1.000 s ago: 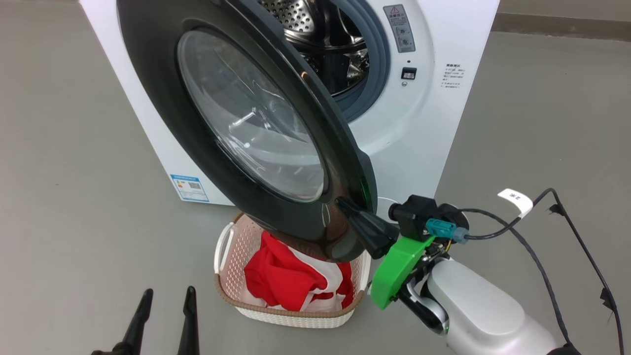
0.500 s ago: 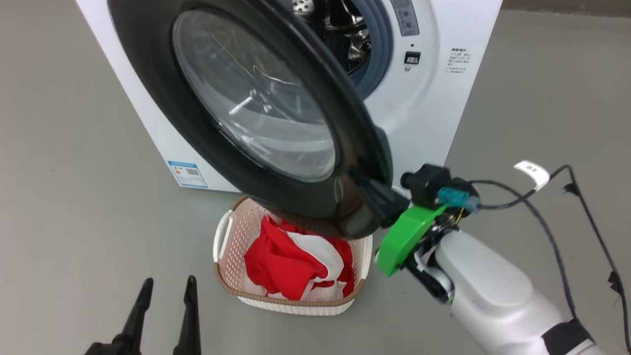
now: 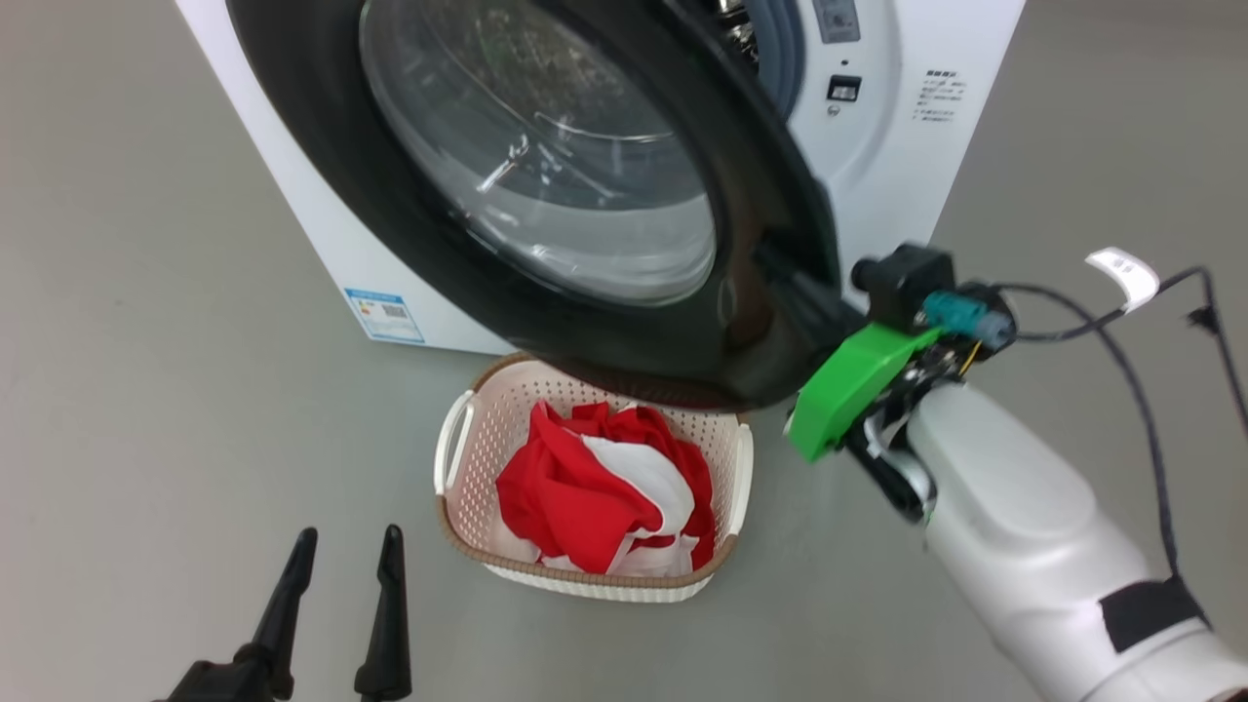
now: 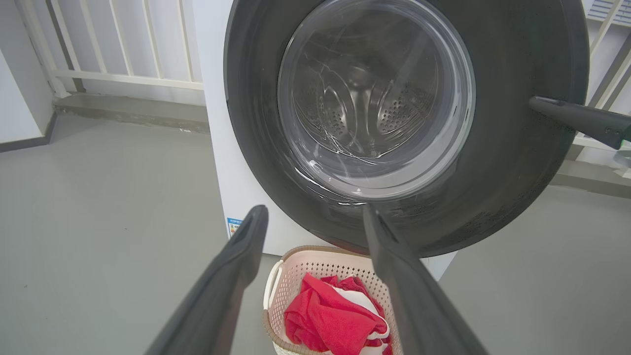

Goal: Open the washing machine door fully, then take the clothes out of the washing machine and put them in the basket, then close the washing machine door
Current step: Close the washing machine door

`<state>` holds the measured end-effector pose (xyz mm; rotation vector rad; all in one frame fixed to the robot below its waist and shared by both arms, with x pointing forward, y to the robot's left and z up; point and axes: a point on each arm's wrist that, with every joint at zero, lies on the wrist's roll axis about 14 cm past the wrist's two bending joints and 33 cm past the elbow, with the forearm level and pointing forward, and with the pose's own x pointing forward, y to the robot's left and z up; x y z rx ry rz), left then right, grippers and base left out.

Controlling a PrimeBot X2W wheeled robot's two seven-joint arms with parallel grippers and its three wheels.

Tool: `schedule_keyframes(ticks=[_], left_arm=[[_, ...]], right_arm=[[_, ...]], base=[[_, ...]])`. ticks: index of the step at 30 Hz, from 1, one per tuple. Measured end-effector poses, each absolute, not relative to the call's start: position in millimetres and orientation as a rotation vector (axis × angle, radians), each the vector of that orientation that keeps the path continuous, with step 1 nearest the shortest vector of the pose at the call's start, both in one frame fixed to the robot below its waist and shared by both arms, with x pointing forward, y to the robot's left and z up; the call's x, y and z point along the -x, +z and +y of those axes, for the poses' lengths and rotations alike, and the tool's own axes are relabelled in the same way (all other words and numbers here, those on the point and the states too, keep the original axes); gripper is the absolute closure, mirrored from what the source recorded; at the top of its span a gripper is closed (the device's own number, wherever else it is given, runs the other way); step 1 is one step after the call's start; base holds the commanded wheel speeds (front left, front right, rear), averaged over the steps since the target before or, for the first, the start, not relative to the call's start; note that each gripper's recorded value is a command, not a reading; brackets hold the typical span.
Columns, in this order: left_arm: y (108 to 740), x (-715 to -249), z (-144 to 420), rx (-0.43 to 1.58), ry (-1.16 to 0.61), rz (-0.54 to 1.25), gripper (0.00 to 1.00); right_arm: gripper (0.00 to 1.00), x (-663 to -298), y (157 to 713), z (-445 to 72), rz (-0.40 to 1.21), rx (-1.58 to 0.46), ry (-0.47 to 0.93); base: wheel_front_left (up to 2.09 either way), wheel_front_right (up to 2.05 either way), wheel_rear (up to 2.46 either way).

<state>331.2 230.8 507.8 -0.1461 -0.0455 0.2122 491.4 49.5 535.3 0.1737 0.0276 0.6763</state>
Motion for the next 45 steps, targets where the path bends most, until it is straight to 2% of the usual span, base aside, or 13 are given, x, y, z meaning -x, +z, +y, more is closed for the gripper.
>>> schedule_keyframes(ticks=[29,45], left_arm=[[502,-358,236,0.167,0.250,-0.042,0.00],[503,-356,237,0.158,0.245,-0.052,0.00]], right_arm=[[1.00,-620,551,24,-0.038,-0.125,0.488],[1.00,-618,566,27,-0.081,-0.119,0.481]], base=[[0.00,0.00,0.00],[0.00,0.00,0.00]])
